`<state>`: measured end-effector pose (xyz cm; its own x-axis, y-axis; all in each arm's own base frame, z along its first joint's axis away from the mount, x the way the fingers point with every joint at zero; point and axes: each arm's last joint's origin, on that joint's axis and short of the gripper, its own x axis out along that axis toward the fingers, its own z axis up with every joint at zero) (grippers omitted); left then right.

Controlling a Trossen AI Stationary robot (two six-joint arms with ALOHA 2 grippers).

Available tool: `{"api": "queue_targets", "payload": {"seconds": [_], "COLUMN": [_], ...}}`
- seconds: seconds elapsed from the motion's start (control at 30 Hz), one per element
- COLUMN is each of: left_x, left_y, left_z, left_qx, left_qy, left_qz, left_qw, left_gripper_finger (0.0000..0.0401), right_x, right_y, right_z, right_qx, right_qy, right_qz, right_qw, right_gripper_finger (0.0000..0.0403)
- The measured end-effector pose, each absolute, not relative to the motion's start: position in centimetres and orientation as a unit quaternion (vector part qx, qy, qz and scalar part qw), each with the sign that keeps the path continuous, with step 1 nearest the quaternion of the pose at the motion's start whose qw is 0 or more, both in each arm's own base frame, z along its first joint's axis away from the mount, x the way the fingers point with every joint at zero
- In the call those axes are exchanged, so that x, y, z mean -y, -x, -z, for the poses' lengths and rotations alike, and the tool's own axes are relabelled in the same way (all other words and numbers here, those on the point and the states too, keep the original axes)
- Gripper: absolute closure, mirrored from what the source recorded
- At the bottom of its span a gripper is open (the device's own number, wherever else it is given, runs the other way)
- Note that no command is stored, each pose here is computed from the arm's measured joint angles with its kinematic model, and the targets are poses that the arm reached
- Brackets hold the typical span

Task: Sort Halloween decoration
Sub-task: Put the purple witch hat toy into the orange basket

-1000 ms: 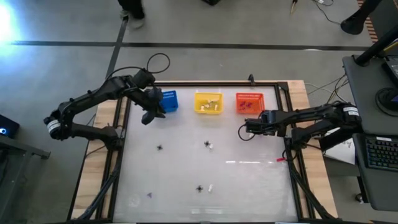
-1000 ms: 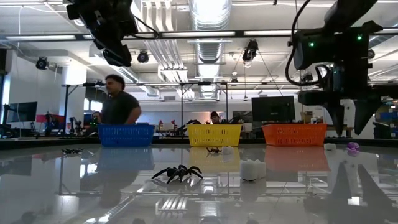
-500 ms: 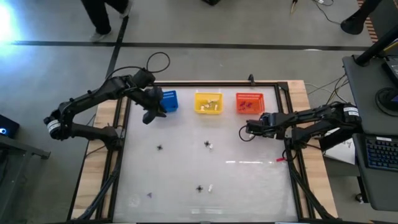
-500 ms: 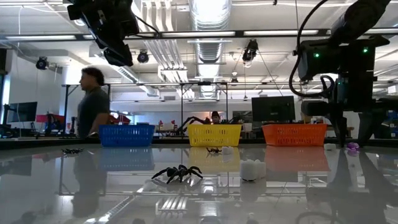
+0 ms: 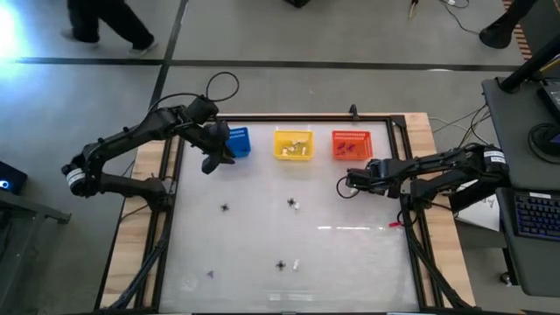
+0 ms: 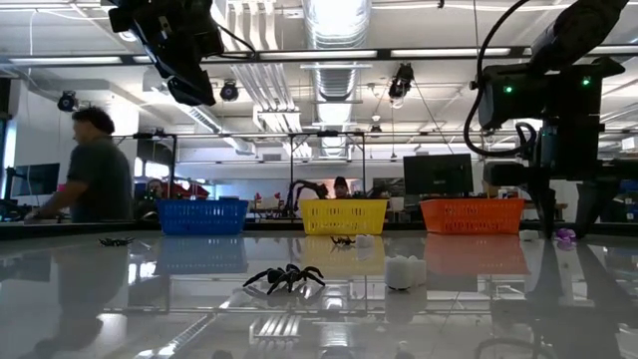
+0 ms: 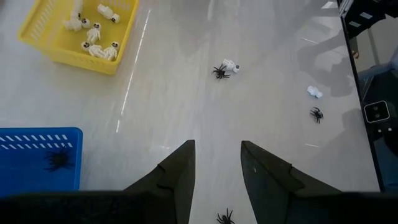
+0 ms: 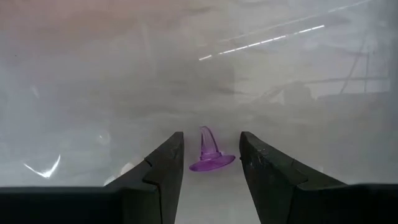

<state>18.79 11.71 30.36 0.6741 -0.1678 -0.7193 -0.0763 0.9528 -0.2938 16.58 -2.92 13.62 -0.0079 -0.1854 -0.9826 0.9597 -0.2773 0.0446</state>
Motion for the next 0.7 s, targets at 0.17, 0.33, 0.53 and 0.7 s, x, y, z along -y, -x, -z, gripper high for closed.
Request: {"api": "queue_targets", "payload": {"seconds": [0.17,0.33,0.53,0.7], "left_x": [-11.72,-11.74,-11.83,-11.89], "left_y": [-18.79,-18.82,-18.95,-19.04], "left_z": [-30.36,-30.38,-30.48,-30.56], "left_qx": [-0.403,-0.401,-0.394,-0.389], "left_qy": [0.151,0.150,0.148,0.149], "left_qz": [0.025,0.025,0.023,0.019], "left_qw": [0.902,0.903,0.907,0.909], "left_gripper_finger": [0.0290,0.0290,0.0290,0.0290], "right_x": [2.84,2.82,2.82,2.81], "right_y": [-16.59,-16.63,-16.55,-16.54], "right_z": [-13.60,-13.60,-13.52,-13.50], "right_qx": [-0.378,-0.380,-0.379,-0.382], "right_qy": [-0.530,-0.533,-0.531,-0.529], "right_qz": [0.599,0.596,0.597,0.595], "right_qw": [0.466,0.465,0.466,0.469], "right_gripper_finger": [0.0255,0.0275,0.0315,0.0349]}}
